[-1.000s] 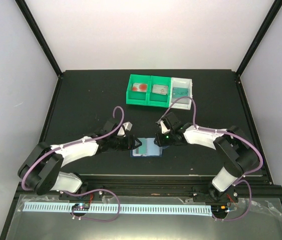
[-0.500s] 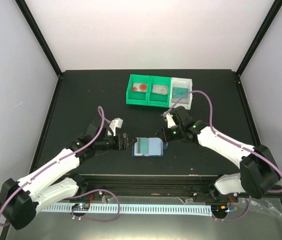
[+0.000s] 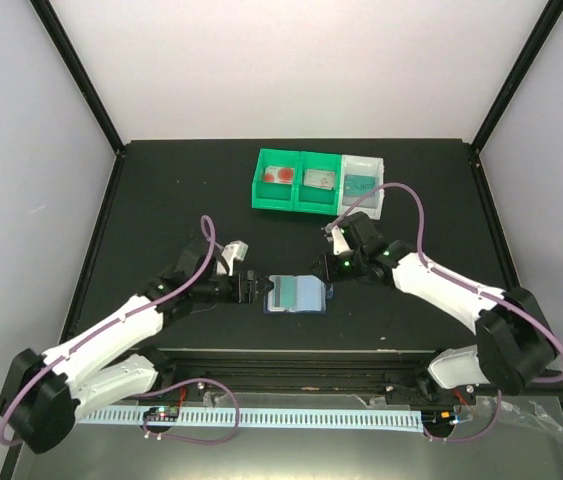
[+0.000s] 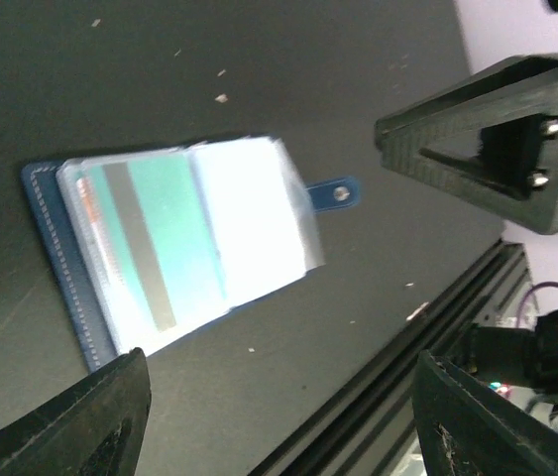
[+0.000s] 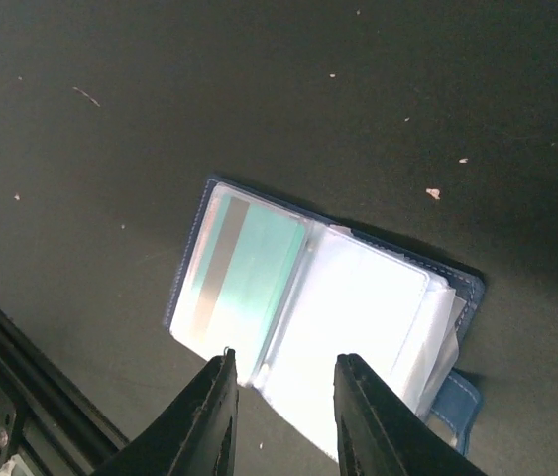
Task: Take the credit cards out of the card holder
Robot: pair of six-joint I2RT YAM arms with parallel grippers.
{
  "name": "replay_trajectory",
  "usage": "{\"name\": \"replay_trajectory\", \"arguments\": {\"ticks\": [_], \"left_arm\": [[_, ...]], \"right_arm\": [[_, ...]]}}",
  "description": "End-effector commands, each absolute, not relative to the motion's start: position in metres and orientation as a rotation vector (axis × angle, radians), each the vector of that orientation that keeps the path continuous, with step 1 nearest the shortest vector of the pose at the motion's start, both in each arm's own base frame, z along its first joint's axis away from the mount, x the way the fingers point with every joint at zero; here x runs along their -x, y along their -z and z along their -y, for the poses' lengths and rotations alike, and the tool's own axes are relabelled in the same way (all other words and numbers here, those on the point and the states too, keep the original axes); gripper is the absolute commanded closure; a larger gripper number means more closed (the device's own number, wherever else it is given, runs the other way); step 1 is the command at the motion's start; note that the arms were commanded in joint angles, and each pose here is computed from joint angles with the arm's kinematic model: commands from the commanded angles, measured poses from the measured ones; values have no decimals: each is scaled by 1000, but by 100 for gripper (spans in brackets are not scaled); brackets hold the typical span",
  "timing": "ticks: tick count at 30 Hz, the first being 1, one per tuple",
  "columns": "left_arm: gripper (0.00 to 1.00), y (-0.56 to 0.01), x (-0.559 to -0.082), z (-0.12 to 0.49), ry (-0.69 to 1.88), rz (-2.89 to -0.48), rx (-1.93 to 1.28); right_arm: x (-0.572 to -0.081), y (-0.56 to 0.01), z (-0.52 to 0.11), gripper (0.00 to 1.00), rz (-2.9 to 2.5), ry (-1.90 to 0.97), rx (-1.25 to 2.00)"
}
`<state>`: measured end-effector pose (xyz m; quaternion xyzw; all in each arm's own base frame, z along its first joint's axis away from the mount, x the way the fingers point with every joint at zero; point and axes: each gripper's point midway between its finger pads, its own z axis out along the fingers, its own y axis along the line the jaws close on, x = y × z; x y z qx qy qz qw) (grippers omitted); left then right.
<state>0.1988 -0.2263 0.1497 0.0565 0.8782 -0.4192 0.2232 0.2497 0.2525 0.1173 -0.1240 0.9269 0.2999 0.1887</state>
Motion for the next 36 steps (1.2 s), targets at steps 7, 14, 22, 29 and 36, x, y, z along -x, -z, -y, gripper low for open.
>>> {"name": "replay_trajectory", "arguments": {"ticks": [7,14,22,29,36], "left_arm": [[26,-122,-215,241,1261,-2407,-170],[26,-104,-221,241,1314,-2430,-149],[25,-96,-224,237,1321,-2458,-106],[25,-89,-224,234,1321,-2458,-50],[25,-92,-226,239,1351,-2446,-74]], "right_arm": [[-268,-91,-278,73,-2597,-939,336],[-254,-62,-306,72,-2642,-1021,403],[-248,-26,-313,74,-2727,-978,418],[-238,-24,-318,85,-2696,-1029,463],[-237,-19,-318,89,-2685,-1033,472]]}}
